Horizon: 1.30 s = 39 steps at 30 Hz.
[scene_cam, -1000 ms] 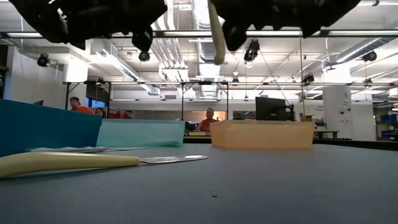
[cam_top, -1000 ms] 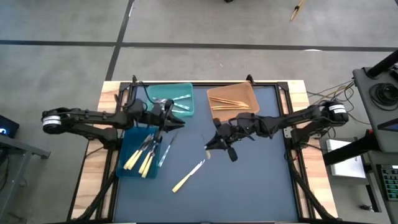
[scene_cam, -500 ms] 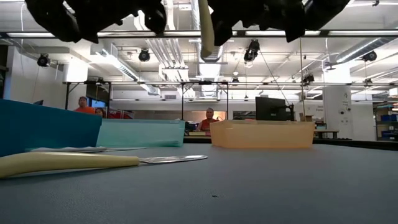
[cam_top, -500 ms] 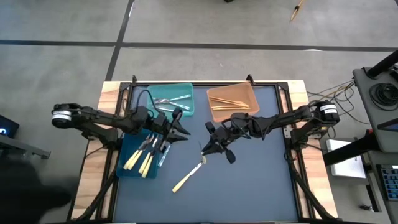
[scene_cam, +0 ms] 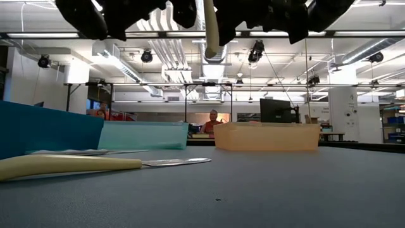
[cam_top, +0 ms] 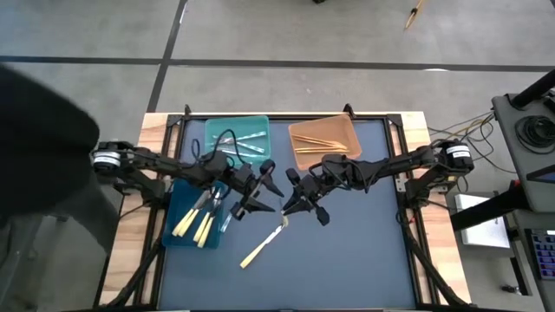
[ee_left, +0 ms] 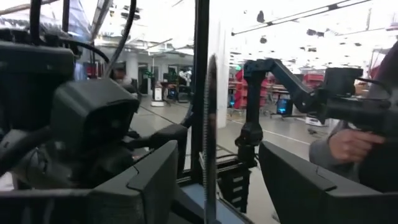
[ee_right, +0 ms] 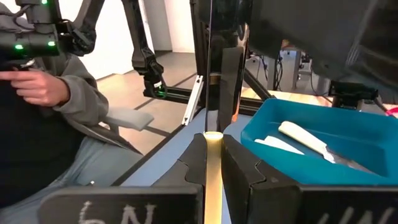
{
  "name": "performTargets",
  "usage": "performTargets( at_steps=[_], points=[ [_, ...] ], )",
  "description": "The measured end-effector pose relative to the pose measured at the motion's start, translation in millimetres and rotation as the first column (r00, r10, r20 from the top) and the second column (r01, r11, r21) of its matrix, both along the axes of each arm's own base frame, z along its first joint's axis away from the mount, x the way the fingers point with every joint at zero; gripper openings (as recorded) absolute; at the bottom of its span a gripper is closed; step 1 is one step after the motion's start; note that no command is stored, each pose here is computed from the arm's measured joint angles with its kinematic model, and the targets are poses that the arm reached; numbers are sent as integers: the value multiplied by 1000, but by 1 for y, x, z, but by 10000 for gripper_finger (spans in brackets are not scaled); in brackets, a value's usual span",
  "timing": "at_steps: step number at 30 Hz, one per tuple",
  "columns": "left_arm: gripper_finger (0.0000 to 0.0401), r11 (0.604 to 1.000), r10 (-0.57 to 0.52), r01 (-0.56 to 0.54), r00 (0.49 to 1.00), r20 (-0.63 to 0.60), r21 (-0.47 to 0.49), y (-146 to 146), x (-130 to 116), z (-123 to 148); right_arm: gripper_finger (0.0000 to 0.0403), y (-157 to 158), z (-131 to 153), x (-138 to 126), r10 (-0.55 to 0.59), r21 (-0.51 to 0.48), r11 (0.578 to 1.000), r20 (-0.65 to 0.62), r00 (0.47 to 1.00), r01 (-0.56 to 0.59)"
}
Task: Sort silverware by color (type)
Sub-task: Put the light yellow knife into the blue bin
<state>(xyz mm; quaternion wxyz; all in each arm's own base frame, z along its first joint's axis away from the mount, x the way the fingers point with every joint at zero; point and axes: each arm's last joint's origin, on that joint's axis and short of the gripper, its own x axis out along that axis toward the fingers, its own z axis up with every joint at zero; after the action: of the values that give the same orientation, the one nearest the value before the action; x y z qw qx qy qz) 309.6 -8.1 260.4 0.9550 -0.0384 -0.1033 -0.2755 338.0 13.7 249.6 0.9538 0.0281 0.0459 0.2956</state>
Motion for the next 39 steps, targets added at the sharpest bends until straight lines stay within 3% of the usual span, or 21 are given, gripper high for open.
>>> performTargets(
  at_steps=[6, 10, 19, 32, 36, 39],
  points=[
    [198, 1000, -30, 30, 999, -11, -8, -1, 16, 0, 15, -4, 0, 0, -11, -6, 1000, 2, 1000, 11],
    [170, 999, -39, 39, 999, -4, -7, -3, 20, 1, 15, -6, -1, 0, -16, -14, 1000, 5, 1000, 17],
    [11, 998, -23, 21, 999, -35, -67, -2, 19, 4, 28, -6, -1, 0, -15, -29, 999, 12, 1000, 15],
    [0, 978, 5, -33, 991, -134, -207, -2, 16, 6, 110, -20, -2, 0, -69, 16, 997, -37, 997, 69],
    [0, 966, 43, -100, 972, -231, -239, -3, 9, 9, 129, -25, -3, 0, -86, 28, 996, -48, 995, 88],
    [0, 950, 109, -201, 931, -349, -240, -6, -1, 15, 141, -30, -4, -1, -100, 29, 994, -59, 993, 102]
  ],
)
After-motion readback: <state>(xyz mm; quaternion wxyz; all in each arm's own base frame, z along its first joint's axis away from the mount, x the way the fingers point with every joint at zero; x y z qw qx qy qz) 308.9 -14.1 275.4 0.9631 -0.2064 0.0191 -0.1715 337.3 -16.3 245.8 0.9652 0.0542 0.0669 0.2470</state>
